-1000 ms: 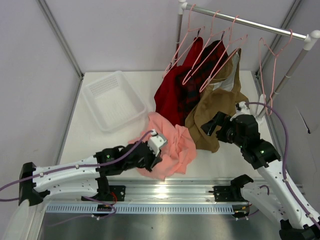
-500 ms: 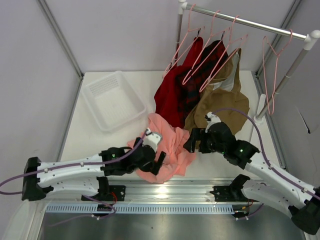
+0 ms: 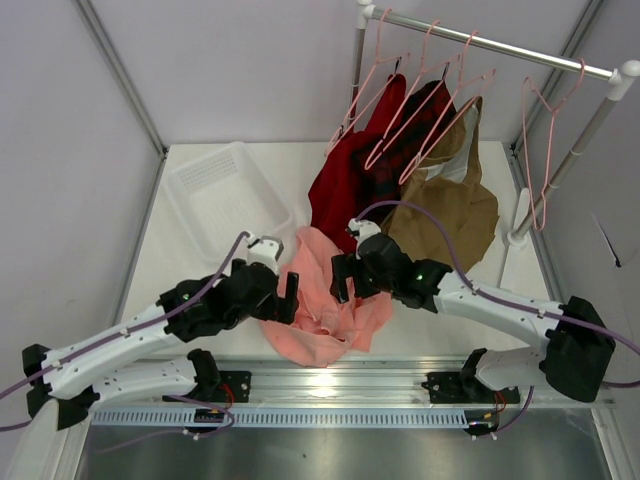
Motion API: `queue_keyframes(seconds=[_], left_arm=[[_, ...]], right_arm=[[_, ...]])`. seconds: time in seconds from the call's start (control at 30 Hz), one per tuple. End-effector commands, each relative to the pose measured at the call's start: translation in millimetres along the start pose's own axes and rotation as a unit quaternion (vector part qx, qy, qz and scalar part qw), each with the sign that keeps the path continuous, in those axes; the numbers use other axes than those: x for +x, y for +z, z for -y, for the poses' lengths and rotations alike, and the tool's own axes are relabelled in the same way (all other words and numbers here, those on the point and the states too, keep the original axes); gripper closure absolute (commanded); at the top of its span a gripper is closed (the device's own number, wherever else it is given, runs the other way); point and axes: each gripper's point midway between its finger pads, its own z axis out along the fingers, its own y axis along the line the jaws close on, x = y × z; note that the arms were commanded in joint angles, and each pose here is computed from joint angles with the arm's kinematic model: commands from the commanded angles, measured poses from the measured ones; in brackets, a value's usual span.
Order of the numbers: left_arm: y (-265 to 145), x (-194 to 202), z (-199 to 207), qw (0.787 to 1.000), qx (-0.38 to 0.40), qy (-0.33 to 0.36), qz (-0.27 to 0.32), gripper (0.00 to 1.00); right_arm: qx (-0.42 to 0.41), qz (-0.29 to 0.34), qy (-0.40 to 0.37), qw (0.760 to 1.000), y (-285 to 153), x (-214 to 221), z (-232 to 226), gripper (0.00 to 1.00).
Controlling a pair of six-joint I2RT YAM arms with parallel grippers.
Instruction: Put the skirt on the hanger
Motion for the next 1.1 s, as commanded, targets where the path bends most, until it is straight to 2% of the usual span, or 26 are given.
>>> queue_keyframes(seconds=[0.0,0.13,0.23,0.37,0.47,0.57,0.6,0.63,0.67,0.7,0.73,0.8,0.83,0.87,0.97,1.07], left_arm=[[7,23,16,0.997,0.062,0.026,-0.032,0.01],[13,28,20,0.995,0.072,0.050,-0.041,0.08],[26,28,7,0.996,0.026,0.074,-0.037,0.16],[42,8,-6,0.995,-0.050,0.086,-0.010,0.21],[53,2,1,0.992,-0.051,0.113,-0.015,0.22],[64,3,-2,0.988,-0.066,0.137,-0.015,0.37],[66,2,-5,0.987,-0.076,0.138,-0.013,0.53],[67,0,-7,0.987,-0.084,0.136,-0.011,0.63],[66,-7,-8,0.988,-0.090,0.127,-0.002,0.73],[63,-13,-17,0.987,-0.113,0.117,0.008,0.96],[55,-26,-17,0.989,-0.117,0.088,0.029,1.00],[43,-51,-29,0.988,-0.137,0.042,0.065,1.00],[27,-67,-33,0.987,-0.136,-0.014,0.089,1.00],[22,-75,-55,0.980,-0.163,-0.059,0.097,1.00],[6,-80,-90,0.963,-0.185,-0.160,0.112,1.00],[2,-69,-111,0.950,-0.212,-0.197,0.116,1.00]], right_arm=[[-0.013,0.025,-0.024,0.999,7,-19,-16,0.10],[-0.008,0.019,-0.010,1.000,14,-15,-15,0.14],[0.017,0.037,0.011,0.999,14,-21,-7,0.14],[0.033,0.058,0.021,0.998,8,-30,-3,0.13],[0.038,0.064,0.023,0.997,3,-31,0,0.12],[0.059,0.069,0.030,0.995,-1,-32,8,0.10],[0.075,0.076,0.033,0.994,-2,-32,15,0.10],[0.083,0.081,0.037,0.993,-5,-33,18,0.10],[0.089,0.086,0.038,0.992,-8,-35,21,0.10],[0.091,0.089,0.040,0.991,-9,-35,22,0.09],[0.090,0.097,0.041,0.990,-12,-38,22,0.09],[0.079,0.099,0.037,0.991,-14,-40,18,0.09],[0.057,0.101,0.034,0.993,-14,-43,10,0.09],[0.044,0.103,0.023,0.993,-13,-44,5,0.09],[0.005,0.108,0.002,0.994,-8,-47,-13,0.10],[-0.013,0.107,-0.005,0.994,3,-50,-26,0.10]])
